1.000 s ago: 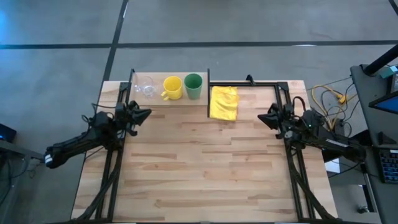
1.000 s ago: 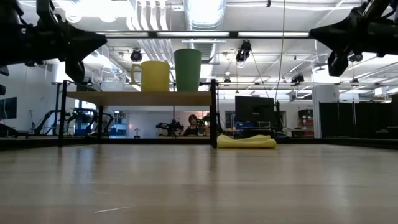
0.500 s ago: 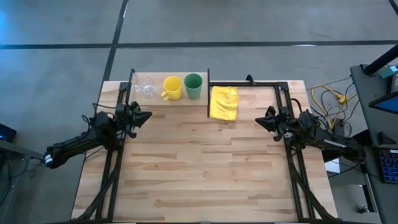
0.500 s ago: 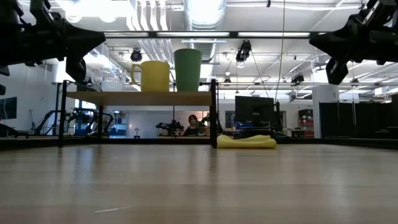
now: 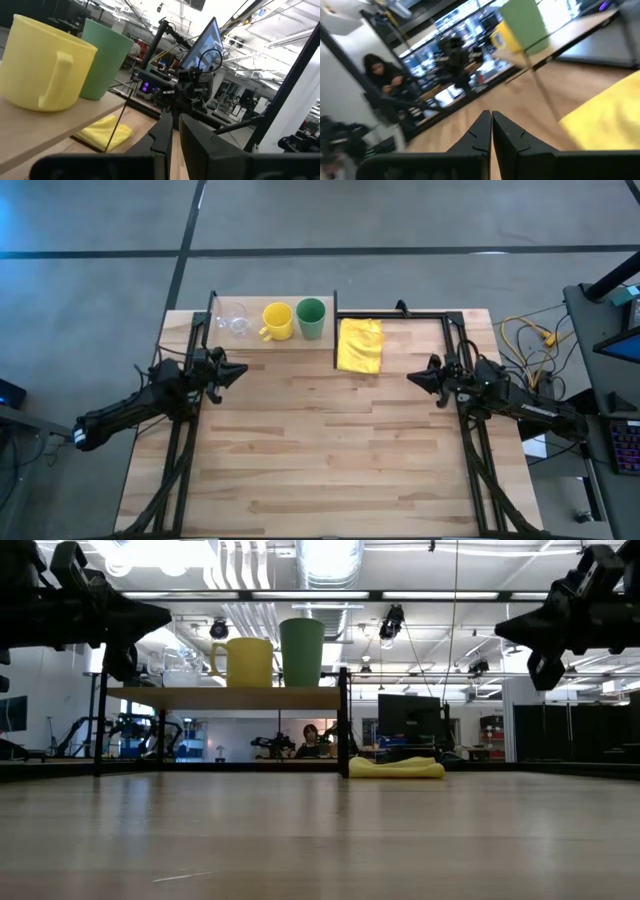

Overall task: Stack small to large cups/mugs on shelf
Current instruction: Return to Home Position

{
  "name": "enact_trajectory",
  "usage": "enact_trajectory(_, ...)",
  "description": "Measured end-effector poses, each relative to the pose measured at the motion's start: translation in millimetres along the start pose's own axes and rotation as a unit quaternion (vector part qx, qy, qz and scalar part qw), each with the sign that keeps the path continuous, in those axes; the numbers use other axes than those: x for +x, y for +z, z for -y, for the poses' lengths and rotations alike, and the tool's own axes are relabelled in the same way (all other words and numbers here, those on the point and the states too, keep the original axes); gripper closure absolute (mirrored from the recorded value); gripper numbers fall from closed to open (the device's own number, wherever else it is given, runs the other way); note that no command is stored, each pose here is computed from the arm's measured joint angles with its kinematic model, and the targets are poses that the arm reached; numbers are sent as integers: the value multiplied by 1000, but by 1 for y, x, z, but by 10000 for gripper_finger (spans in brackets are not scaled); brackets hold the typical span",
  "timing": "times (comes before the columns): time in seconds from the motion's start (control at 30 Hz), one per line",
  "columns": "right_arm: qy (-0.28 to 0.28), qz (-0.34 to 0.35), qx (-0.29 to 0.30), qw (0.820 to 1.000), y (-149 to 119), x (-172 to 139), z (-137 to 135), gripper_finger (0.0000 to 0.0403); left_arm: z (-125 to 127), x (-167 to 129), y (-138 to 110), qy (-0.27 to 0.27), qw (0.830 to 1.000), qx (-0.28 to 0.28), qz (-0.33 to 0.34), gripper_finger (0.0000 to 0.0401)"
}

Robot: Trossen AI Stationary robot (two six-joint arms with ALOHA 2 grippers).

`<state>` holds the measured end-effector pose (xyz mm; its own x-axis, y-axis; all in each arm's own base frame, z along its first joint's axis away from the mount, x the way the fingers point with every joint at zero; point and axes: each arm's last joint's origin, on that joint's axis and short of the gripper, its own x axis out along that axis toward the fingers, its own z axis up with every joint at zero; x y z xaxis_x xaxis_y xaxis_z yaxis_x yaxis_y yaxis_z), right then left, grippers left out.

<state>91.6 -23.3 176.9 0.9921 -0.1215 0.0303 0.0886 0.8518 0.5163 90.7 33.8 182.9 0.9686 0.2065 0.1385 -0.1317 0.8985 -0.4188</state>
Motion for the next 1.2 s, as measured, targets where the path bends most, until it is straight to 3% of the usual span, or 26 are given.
enact_trajectory(0.17, -34, 26, -39, 998, 2, 0, 2, 394, 0, 0, 0, -2, 1000, 0, 0, 381)
enact_trajectory(0.47, -24, 64, -72, 995, 2, 1, 3, 394, 3, -1, 6, -6, 1000, 2, 9, 381)
enact_trajectory(0.67, -26, 65, -73, 995, 2, 1, 3, 394, 5, -1, 10, -8, 1000, 4, 13, 381)
enact_trajectory(0.87, -26, 64, -59, 996, 2, 1, 3, 394, -2, -1, -4, 21, 999, -15, -44, 381)
enact_trajectory(1.2, -26, 62, -54, 996, 2, 1, 3, 394, -3, -1, -7, 27, 998, -22, -57, 381)
